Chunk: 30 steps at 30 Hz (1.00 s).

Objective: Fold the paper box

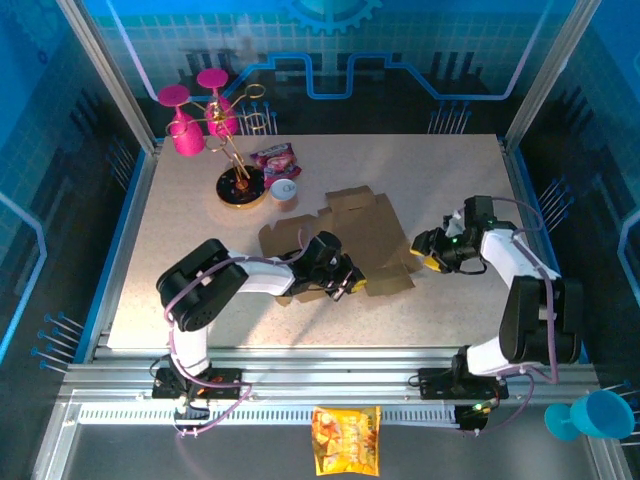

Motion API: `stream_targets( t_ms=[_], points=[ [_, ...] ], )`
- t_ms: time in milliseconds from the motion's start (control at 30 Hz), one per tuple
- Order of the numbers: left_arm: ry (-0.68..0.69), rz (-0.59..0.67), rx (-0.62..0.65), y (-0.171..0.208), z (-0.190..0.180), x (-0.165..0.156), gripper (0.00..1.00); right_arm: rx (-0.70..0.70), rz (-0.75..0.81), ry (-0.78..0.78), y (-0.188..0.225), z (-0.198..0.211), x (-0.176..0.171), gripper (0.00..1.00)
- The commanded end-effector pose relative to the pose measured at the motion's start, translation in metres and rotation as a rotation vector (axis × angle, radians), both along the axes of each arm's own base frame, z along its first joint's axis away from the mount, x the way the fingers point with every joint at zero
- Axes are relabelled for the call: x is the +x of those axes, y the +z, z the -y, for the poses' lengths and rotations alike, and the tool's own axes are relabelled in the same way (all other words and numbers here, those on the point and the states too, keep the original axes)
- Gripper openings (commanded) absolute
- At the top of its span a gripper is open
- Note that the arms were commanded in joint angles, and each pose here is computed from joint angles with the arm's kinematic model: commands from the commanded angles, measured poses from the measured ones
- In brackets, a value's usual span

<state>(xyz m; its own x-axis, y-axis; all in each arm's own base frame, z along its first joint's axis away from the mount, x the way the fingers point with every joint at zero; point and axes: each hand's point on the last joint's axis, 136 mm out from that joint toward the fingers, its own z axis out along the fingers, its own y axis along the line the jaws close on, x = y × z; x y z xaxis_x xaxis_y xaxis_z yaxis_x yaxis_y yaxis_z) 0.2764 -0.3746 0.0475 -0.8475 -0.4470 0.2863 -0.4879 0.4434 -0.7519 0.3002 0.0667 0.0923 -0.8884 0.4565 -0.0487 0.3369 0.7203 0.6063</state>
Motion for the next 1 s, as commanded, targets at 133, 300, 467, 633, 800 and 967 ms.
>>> stream_targets(
  t_ms=[133, 300, 467, 633, 800, 967],
  points=[
    [-0.031, 0.138, -0.063, 0.095, 0.009, 0.006, 0.0, -0.112, 0.154, -0.126, 0.075, 0.03, 0.03, 0.59],
    [-0.058, 0.199, -0.1, 0.138, 0.006, 0.007, 0.0, -0.059, 0.176, -0.179, 0.095, 0.034, 0.056, 0.68],
    [-0.05, 0.231, -0.138, 0.161, -0.004, 0.014, 0.0, 0.09, 0.151, -0.208, 0.083, 0.043, 0.075, 0.81],
    [-0.041, 0.244, -0.157, 0.171, -0.012, 0.016, 0.0, 0.362, 0.117, -0.162, 0.069, 0.017, 0.091, 0.82],
    [-0.036, 0.238, -0.161, 0.17, -0.015, 0.016, 0.0, 0.466, 0.021, -0.146, 0.045, -0.014, 0.089, 0.79],
    [-0.035, 0.247, -0.169, 0.173, -0.015, 0.016, 0.0, 0.559, -0.002, -0.199, 0.026, -0.028, 0.092, 0.73]
  ],
)
